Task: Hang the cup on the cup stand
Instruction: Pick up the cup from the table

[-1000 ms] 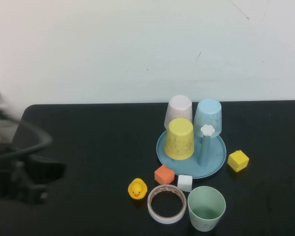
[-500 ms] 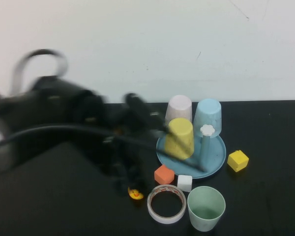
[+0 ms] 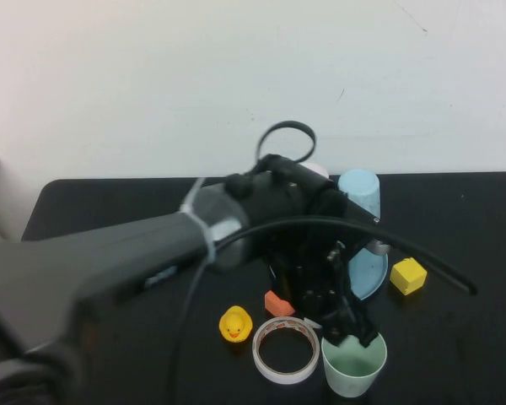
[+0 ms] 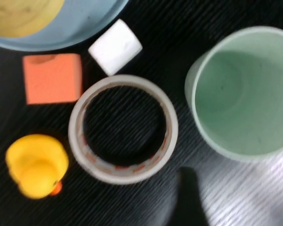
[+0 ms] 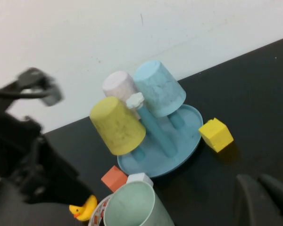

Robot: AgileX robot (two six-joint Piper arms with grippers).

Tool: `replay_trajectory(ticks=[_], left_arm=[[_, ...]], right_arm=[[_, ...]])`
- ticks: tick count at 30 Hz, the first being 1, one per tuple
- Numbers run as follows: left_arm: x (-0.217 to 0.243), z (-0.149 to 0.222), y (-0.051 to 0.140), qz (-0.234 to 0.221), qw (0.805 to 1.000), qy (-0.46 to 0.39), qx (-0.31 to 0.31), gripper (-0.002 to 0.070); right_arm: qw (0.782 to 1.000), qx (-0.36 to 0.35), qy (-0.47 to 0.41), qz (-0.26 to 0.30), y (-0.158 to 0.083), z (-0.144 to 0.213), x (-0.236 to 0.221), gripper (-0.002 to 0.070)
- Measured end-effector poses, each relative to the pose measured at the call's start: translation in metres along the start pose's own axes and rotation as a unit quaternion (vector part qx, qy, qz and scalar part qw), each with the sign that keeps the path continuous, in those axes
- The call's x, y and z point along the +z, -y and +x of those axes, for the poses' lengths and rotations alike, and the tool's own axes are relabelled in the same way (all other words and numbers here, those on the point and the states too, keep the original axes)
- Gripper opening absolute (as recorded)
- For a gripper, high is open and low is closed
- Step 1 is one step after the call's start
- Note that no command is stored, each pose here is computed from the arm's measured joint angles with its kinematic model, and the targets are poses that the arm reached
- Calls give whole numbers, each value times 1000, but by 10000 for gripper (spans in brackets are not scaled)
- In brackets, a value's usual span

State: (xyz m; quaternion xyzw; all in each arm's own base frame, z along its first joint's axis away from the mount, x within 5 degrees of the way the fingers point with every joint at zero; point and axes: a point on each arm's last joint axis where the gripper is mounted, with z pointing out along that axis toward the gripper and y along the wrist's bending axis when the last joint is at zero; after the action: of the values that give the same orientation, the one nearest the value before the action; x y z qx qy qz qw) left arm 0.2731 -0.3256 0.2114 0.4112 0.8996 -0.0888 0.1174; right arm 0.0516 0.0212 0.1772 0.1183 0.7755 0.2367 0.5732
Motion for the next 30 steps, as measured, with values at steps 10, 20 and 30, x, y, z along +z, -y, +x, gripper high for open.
replay_trajectory(ticks=[10, 20, 30], left_arm=[[49, -14, -2, 2, 999, -25, -44, 513], [81, -12, -5, -2, 997, -33, -69, 420], [94, -11, -9, -19, 997, -35, -63, 43]], right_arm=[[1000, -5, -3, -1, 0, 1, 0, -1], [1000, -16, -3, -2, 0, 1, 0, -1], [1000, -21, -3, -2, 0, 1, 0, -1]])
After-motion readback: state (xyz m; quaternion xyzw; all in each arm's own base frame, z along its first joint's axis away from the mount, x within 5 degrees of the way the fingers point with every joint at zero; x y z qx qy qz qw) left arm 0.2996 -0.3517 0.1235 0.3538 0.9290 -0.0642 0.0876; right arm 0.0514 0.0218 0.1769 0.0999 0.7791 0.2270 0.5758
